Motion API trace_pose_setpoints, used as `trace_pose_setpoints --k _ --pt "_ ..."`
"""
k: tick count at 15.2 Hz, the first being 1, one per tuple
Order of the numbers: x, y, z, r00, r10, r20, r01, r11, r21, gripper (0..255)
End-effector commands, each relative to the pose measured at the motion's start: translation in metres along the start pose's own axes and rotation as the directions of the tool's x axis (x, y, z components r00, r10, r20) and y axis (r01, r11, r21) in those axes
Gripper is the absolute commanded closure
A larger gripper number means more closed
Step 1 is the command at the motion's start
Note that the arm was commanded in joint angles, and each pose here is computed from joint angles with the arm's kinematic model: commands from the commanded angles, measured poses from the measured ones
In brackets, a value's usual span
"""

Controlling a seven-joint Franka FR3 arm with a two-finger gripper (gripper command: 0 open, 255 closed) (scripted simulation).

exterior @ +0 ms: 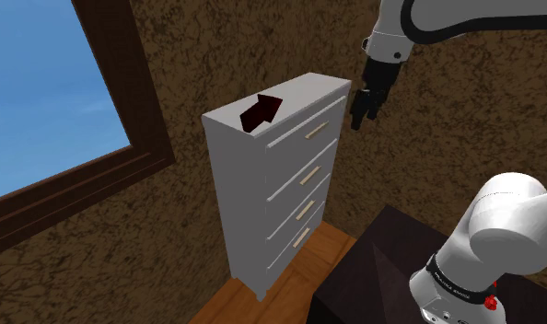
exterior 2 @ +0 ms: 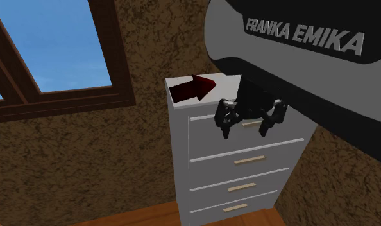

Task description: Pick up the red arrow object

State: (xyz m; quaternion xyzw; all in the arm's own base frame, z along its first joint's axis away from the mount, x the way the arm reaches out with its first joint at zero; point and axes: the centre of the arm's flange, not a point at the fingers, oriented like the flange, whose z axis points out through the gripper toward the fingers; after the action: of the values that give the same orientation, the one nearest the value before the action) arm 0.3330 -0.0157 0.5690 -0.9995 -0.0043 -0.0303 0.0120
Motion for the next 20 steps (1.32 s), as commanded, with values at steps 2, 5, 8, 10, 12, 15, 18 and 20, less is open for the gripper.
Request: trace_pose_setpoints --k 2,5,8,10,12,15,18,20 --pt "0.009 -0.011 -0.001 0.999 0.048 0.000 -0.048 0.999 -0.006 0" --pt "0.038 -0.040 -0.002 0.982 0.190 -0.003 -0.190 0.982 -0.022 0" --pt "0.071 -0.065 -0.003 0.945 0.328 -0.008 -0.328 0.944 -0.038 0" --pt "0.095 -0.080 -0.003 0.909 0.416 -0.012 -0.416 0.908 -0.049 0" --pt "0.120 -0.091 -0.003 0.865 0.501 -0.018 -0.501 0.864 -0.059 0" --pt "0.159 -0.104 -0.004 0.785 0.619 -0.028 -0.619 0.782 -0.072 0" --pt "0.200 -0.111 -0.004 0.689 0.724 -0.040 -0.724 0.684 -0.084 0" --pt "0.228 -0.113 -0.004 0.617 0.786 -0.048 -0.786 0.611 -0.091 0"
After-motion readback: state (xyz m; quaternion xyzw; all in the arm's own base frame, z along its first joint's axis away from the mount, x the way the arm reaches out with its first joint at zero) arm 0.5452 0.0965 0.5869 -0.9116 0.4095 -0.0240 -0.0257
